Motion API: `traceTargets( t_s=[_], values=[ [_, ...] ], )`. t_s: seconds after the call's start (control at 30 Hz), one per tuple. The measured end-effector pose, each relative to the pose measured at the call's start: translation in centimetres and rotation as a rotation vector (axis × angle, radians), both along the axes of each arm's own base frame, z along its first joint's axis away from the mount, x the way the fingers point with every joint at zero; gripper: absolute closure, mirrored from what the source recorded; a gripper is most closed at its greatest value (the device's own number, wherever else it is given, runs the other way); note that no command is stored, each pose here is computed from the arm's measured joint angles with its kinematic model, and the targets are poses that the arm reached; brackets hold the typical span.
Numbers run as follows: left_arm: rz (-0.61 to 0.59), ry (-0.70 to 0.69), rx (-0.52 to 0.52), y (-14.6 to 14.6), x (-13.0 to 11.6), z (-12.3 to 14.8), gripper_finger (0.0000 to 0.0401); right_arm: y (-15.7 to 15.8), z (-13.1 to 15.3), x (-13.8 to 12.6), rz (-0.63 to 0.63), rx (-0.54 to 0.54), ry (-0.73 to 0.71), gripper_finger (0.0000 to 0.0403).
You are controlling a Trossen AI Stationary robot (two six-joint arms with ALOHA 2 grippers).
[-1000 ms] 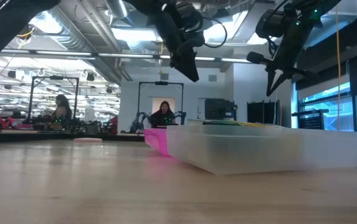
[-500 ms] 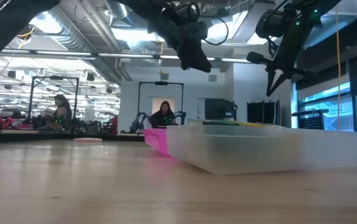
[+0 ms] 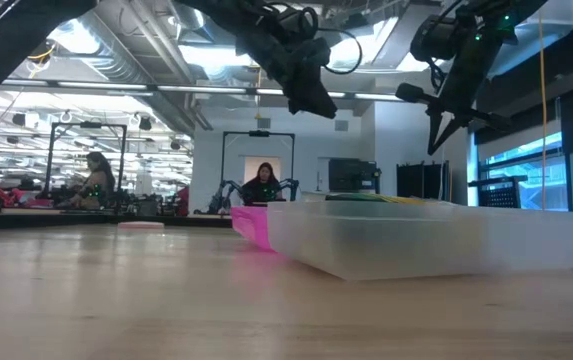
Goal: Pack school essentials
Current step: Put the pencil with the pink top eraser into the pink box
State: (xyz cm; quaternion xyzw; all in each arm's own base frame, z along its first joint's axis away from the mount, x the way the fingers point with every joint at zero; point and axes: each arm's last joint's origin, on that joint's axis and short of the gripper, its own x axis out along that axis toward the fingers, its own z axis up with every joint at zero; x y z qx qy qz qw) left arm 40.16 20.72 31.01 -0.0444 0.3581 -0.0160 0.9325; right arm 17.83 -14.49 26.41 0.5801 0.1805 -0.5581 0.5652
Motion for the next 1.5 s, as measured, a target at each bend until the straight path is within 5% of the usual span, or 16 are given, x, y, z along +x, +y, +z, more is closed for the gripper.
traceTargets(
  t_s=[0.47,1.5],
  values=[
    [0.215,0.127,0.237,-0.30,0.31,-0.21,0.0305,-0.05,0.05,0.07,0.000,-0.006,-0.008,0.0391],
    [0.208,0.128,0.240,-0.70,0.51,-0.23,0.0305,-0.21,0.07,-0.09,-0.104,-0.035,-0.001,0.0380]
  ],
)
